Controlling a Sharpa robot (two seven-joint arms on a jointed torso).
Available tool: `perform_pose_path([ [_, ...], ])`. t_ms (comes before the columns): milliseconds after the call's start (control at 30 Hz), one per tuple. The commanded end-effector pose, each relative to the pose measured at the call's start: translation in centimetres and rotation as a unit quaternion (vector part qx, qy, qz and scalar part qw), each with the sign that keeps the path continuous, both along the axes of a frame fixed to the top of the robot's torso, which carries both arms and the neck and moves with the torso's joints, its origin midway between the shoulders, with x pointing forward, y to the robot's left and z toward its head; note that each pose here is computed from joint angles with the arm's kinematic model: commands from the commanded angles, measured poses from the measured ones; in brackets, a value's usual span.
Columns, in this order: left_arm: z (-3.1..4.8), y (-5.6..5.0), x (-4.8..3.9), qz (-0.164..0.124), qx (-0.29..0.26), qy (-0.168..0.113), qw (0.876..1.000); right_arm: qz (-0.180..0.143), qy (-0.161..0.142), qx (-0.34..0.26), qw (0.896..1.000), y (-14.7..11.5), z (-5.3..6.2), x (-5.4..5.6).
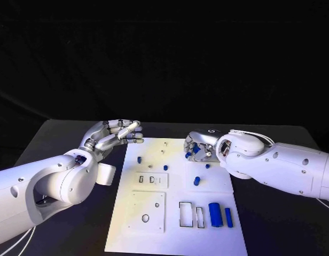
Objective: Assemble the parts on the task board
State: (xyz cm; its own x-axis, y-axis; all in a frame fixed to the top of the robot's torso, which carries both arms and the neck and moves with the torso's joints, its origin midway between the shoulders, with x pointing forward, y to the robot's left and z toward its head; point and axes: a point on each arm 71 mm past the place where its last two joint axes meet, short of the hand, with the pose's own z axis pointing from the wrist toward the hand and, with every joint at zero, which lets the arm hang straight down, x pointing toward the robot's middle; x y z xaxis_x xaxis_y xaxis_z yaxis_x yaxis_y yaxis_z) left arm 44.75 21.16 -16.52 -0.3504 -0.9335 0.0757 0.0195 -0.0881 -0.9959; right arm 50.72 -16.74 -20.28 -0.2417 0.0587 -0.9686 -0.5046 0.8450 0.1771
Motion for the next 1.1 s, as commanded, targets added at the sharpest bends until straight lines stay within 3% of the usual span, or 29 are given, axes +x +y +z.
perform_pose_path([
  [33,0.22,-0.2,-0.03,-0.005,-0.006,0.0,1.0,0.0,-0.005,-0.005,1.0,0.0,0.0,0.0],
  [600,0.23,0.2,0.13,0.003,-0.005,0.0,1.0,-0.017,-0.059,0.022,0.998,0.2,0.9,0.0],
  [833,0.23,0.2,0.14,0.003,-0.005,0.001,1.0,-0.013,-0.084,0.043,0.995,1.1,1.7,-0.5],
  [1100,0.24,0.0,0.09,-0.001,-0.007,0.001,1.0,-0.011,-0.116,0.063,0.991,2.9,2.5,0.0],
])
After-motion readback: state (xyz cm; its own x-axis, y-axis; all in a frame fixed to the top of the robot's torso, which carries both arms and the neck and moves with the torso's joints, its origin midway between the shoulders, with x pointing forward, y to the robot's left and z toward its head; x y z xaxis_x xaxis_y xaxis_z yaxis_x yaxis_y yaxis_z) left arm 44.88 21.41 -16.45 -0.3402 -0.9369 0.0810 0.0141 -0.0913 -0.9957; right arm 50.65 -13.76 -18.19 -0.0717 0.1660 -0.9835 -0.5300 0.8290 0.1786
